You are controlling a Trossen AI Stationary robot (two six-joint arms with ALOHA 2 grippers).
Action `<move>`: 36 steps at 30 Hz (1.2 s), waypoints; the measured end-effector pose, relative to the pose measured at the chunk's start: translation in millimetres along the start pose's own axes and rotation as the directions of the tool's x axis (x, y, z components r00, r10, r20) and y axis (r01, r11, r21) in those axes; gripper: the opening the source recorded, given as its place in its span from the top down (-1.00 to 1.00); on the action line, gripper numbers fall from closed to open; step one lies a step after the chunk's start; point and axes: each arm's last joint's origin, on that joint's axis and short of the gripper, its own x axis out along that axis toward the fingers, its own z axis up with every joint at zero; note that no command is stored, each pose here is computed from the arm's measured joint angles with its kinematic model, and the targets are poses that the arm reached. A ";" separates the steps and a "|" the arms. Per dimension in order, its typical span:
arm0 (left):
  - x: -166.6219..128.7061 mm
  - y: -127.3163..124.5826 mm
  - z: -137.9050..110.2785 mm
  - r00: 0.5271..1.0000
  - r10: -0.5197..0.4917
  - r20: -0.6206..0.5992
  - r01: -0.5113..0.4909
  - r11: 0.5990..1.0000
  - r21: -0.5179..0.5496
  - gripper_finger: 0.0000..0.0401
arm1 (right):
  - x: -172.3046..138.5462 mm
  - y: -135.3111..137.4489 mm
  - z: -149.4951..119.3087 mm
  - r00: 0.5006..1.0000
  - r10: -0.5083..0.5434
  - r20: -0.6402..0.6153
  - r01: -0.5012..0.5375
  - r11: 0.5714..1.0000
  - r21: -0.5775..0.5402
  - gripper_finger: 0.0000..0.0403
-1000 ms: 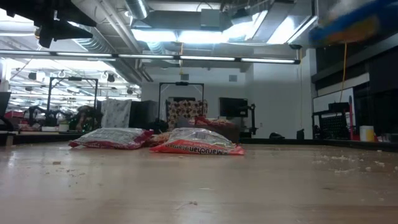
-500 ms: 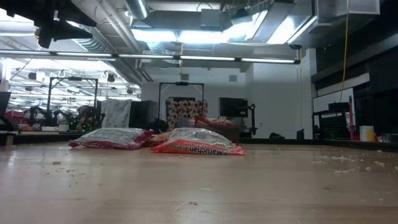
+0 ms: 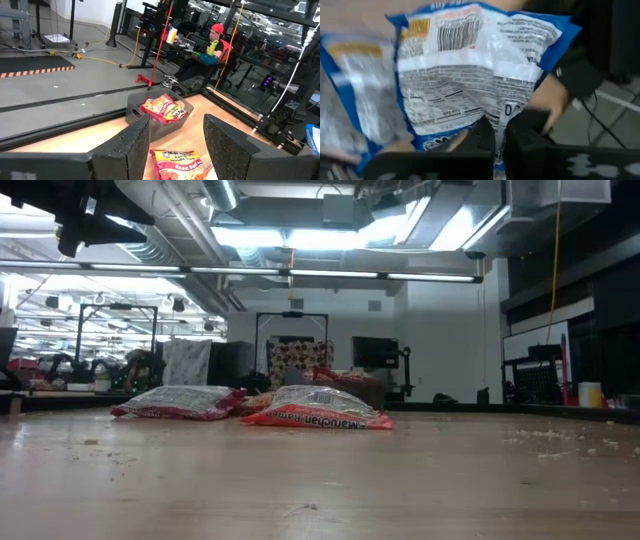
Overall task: Sort Maruchan noodles
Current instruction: Put the blue noodle pack into the right transparent bin
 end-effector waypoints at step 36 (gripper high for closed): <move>0.0 0.4 0.1 1.000 0.011 0.007 -0.011 1.000 0.009 0.12 | 32.0 66.3 -9.4 0.979 0.160 0.124 -0.122 0.954 -0.275 0.52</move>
